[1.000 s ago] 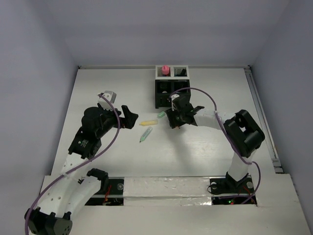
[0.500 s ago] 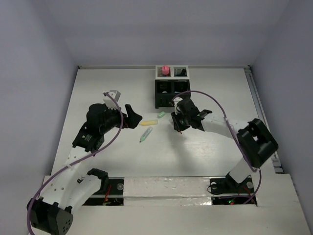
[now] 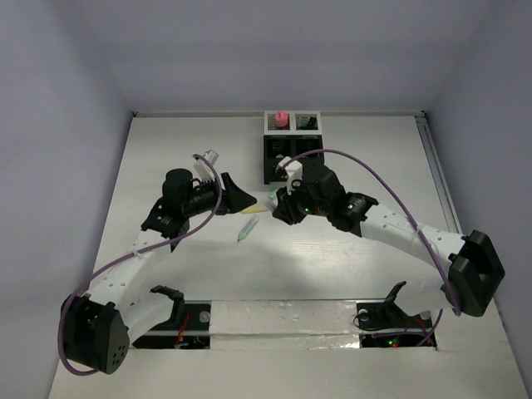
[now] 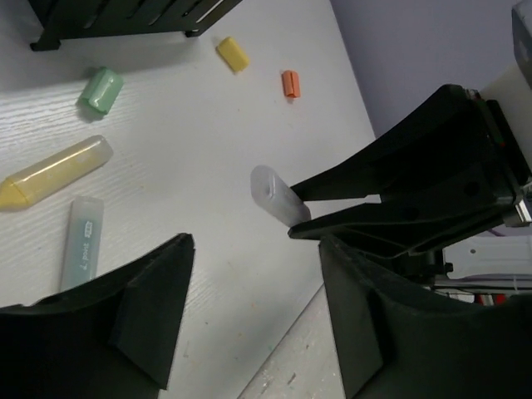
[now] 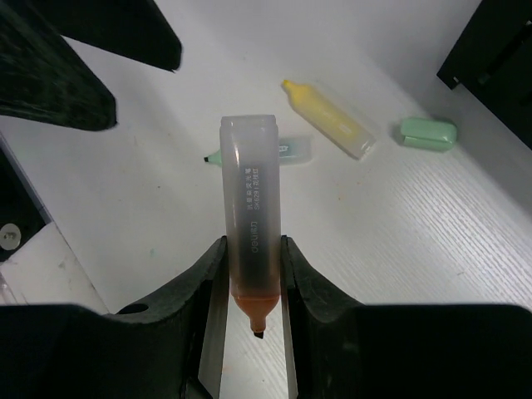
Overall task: Sort the stationery into containers
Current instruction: Pick up the pen from the center of the board.
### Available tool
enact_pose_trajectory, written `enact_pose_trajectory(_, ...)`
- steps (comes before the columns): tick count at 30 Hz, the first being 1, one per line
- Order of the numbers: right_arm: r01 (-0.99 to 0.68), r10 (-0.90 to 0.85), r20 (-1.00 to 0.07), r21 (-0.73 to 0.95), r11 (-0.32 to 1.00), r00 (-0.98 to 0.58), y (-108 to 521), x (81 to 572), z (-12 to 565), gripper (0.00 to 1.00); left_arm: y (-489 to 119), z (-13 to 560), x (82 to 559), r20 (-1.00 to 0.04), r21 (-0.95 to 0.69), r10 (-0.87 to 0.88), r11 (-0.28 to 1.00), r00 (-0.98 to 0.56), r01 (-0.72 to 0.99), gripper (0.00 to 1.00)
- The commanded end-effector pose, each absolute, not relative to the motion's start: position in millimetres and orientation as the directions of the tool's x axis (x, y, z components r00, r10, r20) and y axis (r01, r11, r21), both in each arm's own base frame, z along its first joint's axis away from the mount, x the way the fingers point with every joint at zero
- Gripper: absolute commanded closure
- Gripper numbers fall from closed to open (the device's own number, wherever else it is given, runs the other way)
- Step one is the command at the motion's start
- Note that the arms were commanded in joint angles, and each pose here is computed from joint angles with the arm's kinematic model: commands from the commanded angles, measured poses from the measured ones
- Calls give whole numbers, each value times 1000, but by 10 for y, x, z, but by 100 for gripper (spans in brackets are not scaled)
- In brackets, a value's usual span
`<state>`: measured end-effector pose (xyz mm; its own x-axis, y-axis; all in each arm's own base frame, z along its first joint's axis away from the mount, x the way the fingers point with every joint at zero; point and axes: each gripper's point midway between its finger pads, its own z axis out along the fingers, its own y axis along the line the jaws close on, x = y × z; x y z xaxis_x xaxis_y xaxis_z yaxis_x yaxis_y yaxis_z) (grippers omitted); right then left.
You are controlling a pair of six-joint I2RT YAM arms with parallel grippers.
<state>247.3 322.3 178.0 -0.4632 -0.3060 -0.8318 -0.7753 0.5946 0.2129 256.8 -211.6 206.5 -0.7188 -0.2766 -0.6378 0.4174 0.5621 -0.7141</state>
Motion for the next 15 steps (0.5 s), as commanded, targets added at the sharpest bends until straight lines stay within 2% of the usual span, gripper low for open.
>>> enact_pose_trajectory(1,-826,-273,-885,187,531,-376,3456,2479,2109,98,-2213,2256,2552,-640,-744,-301,471,-707,474,44)
enact_pose_trajectory(8,-851,-301,-891,154,502,-339,3604,2403,2119,99,-2349,2066,2461,-574,-792,-250,414,-780,449,64)
enact_pose_trajectory(15,-859,-316,-896,124,497,-312,3596,2385,2137,99,-2351,1925,2463,-550,-792,-213,438,-808,424,67)
